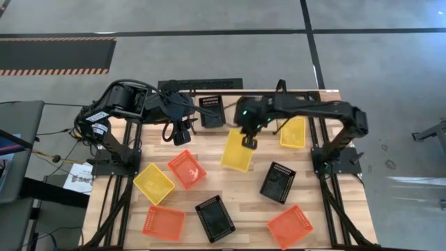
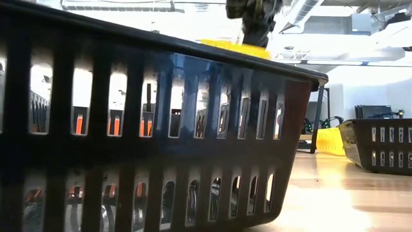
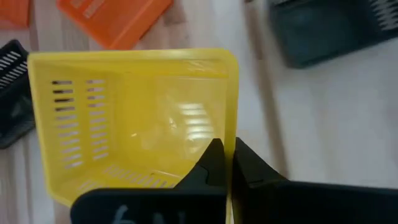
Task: Stack baskets on shelf by color
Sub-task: Put the middle yellow bin on the shelf
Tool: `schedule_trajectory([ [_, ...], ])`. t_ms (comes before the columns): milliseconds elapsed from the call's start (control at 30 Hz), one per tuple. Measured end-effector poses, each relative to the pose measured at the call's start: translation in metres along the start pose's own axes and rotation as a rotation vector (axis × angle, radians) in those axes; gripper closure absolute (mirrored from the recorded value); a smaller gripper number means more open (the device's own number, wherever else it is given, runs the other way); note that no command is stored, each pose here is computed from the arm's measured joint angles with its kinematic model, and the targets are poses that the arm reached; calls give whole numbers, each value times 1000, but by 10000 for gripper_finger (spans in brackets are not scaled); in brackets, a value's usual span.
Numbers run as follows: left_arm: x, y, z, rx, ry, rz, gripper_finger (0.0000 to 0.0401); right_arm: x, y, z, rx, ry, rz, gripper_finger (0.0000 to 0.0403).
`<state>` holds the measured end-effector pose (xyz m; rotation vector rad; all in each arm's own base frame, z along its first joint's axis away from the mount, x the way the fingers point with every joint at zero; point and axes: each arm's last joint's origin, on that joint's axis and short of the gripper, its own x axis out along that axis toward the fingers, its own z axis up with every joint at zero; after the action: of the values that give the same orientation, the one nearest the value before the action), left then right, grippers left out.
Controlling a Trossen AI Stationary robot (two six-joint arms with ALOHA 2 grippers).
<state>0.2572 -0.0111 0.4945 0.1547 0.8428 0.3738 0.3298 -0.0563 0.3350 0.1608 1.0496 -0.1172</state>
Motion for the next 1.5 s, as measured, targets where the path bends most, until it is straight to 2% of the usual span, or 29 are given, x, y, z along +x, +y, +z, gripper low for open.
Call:
schedule_trajectory([
  [300, 0, 0, 0, -7, 0, 0, 230, -67, -54, 4, -12, -55, -90, 398],
  [500, 0, -1, 0, -30, 5, -44, 230, -93, -92, 8, -21, -147, -103, 398],
  [700, 0, -1, 0, -41, 5, -46, 230, -100, -123, 3, -46, -212, -66, 398],
  [967, 0, -1, 0, -50, 5, -45, 230, -67, -150, 4, -101, -138, 17, 398],
  [1233, 0, -1, 0, -65, 6, -45, 230, -3, -180, 4, -132, 10, 111, 399],
  [1500, 0, -1, 0, -79, 6, -44, 230, 39, -208, -20, -67, 263, 172, 399],
])
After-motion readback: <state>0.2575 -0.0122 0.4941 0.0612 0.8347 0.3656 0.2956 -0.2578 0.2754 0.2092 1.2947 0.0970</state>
